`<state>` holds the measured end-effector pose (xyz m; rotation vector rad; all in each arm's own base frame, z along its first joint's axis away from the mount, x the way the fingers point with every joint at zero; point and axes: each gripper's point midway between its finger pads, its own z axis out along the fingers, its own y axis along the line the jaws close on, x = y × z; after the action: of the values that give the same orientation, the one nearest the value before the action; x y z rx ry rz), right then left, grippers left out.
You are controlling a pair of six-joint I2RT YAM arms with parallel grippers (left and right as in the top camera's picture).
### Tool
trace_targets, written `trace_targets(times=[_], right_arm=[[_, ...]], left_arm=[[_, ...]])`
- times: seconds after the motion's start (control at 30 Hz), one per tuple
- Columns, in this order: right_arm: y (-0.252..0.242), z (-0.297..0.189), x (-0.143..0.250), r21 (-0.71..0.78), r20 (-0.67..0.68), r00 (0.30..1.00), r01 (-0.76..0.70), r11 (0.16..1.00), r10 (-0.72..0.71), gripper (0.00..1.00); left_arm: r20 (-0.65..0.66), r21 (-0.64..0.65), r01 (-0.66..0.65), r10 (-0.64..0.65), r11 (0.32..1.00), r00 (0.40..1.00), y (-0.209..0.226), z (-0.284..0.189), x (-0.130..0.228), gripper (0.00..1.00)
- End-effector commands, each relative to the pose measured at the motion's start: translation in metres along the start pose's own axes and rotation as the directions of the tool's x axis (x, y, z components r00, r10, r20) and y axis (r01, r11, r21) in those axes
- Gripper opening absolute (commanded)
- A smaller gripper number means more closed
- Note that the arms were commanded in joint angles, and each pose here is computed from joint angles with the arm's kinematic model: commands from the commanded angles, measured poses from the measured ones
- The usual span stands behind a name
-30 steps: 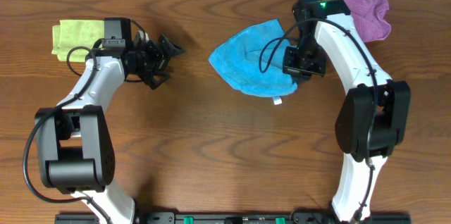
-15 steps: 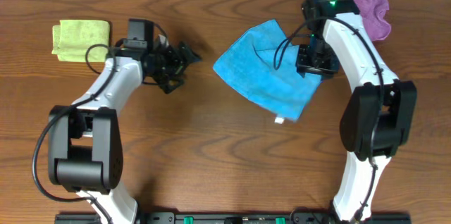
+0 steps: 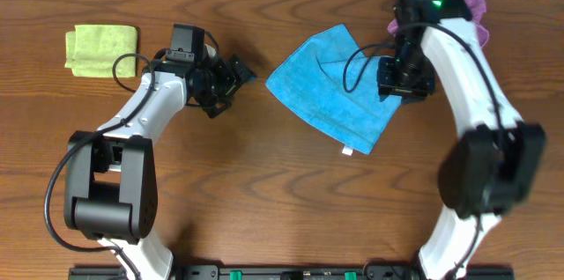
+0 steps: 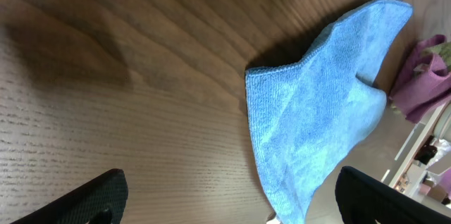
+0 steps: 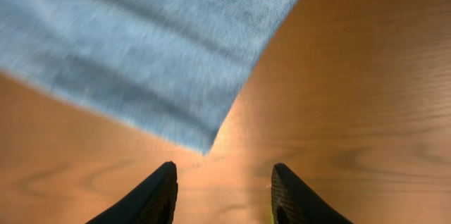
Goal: Fold the cloth
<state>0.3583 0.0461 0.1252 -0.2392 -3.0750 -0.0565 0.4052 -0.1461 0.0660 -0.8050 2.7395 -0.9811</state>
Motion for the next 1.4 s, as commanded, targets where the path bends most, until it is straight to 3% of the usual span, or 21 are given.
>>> trace_targets(times=[0.0, 0.17, 0.27, 0.33, 0.5, 0.8, 1.37], right_arm=[[-0.003, -0.009, 0.027, -0.071, 0.028, 0.998, 0.056, 0.996, -0.054, 0.44], [0.0, 0.031, 0.086, -0.281, 0.036, 0.999, 0.014, 0.959, -0.004, 0.52], [0.011, 0.046, 0.093, -0.382, 0.111, 0.994, 0.039, 0.923, 0.004, 0.62], [0.016, 0.055, 0.093, -0.404, 0.121, 0.992, 0.031, 0.914, 0.02, 0.62], [0.026, 0.074, 0.085, -0.427, 0.158, 0.985, 0.003, 0.904, 0.071, 0.6], [0.022, 0.099, 0.088, -0.425, 0.145, 0.979, -0.069, 0.903, 0.144, 0.59], [0.028, 0.117, 0.073, -0.435, 0.142, 0.967, -0.131, 0.891, 0.212, 0.57]], left_arm=[[0.017, -0.016, -0.004, 0.005, 1.0, 1.0, 0.002, 0.001, -0.006, 0.95], [0.023, -0.011, -0.009, 0.01, 1.0, 1.0, 0.0, 0.001, -0.007, 0.95], [0.039, 0.023, -0.03, 0.029, 0.999, 0.999, -0.006, 0.005, -0.013, 0.95], [0.039, 0.045, -0.018, 0.016, 0.999, 0.999, -0.01, 0.009, -0.016, 0.95], [-0.009, 0.107, 0.002, -0.001, 0.994, 1.0, -0.016, 0.027, -0.015, 0.95], [0.05, 0.208, -0.012, 0.001, 0.978, 0.999, -0.037, 0.043, -0.035, 0.95], [-0.012, 0.24, 0.03, -0.028, 0.97, 1.0, -0.031, 0.071, -0.031, 0.95]])
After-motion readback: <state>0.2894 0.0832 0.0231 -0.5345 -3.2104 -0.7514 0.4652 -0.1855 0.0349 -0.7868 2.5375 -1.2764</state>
